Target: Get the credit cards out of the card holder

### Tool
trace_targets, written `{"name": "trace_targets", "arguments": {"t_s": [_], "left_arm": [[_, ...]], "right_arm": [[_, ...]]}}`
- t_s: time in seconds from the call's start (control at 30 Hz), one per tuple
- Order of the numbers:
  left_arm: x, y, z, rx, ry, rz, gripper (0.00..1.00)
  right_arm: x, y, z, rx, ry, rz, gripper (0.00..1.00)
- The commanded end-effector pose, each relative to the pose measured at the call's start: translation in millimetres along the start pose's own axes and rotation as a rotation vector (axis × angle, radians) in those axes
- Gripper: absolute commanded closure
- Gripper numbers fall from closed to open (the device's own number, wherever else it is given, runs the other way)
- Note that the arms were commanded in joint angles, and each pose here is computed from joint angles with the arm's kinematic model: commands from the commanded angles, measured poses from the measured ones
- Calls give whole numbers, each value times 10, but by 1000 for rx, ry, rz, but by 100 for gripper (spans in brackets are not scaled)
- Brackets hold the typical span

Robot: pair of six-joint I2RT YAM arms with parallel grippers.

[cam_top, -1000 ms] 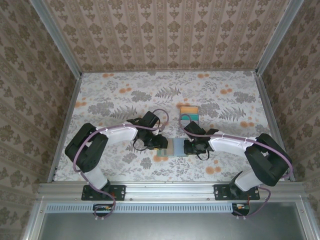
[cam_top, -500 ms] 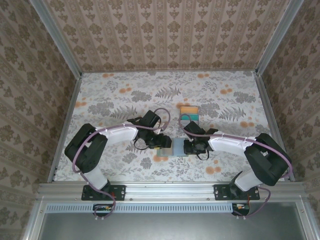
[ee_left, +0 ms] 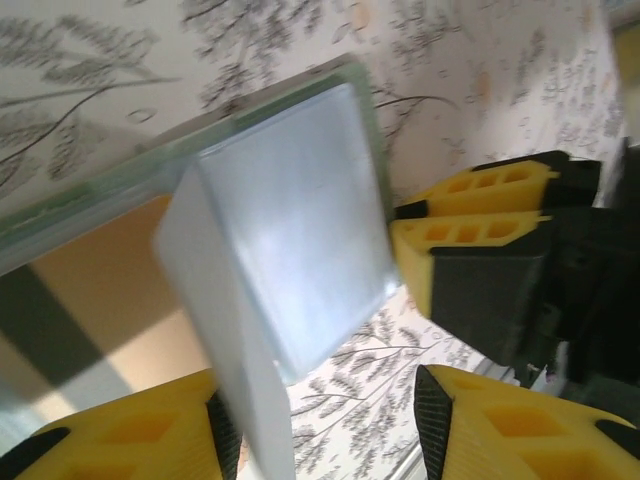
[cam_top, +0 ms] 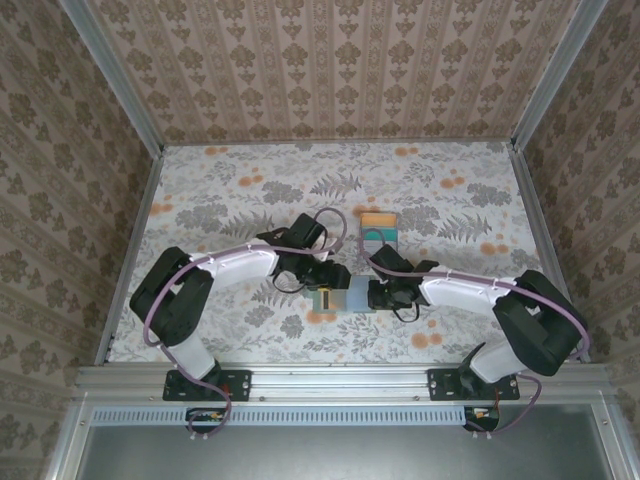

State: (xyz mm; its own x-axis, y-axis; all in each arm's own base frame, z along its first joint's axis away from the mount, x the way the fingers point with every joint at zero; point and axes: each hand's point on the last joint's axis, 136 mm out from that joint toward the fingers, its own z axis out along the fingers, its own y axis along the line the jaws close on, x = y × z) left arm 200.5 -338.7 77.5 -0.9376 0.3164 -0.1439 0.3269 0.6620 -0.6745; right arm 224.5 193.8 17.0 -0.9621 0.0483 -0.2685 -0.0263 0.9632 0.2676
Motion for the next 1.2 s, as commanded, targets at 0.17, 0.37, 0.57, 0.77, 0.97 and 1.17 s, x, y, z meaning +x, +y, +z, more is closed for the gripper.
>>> {"name": "trace_targets", "arguments": {"t_s": [0.17, 0.37, 0.57, 0.77, 0.97, 1.17], "left_arm": [[-48, -304, 102, 82, 48, 82, 55], [-26, -240, 22, 58, 28, 74, 58], [-11, -17, -140, 10, -36, 23, 61], [114, 370, -177, -71, -39, -56, 80], [201, 610, -135, -125, -24, -101, 89], [252, 697, -73, -142, -7, -120, 93]], "right_arm": [[-200, -109, -303, -20, -170, 66, 78], [-252, -4, -379, -63, -175, 52, 78], [-344, 183, -417, -125, -175, 29, 78], [-427, 543, -405, -235, -141, 15, 78], [-433, 883, -248, -341, -75, 39, 79], [-402, 973, -110, -356, -18, 54, 83]]}}
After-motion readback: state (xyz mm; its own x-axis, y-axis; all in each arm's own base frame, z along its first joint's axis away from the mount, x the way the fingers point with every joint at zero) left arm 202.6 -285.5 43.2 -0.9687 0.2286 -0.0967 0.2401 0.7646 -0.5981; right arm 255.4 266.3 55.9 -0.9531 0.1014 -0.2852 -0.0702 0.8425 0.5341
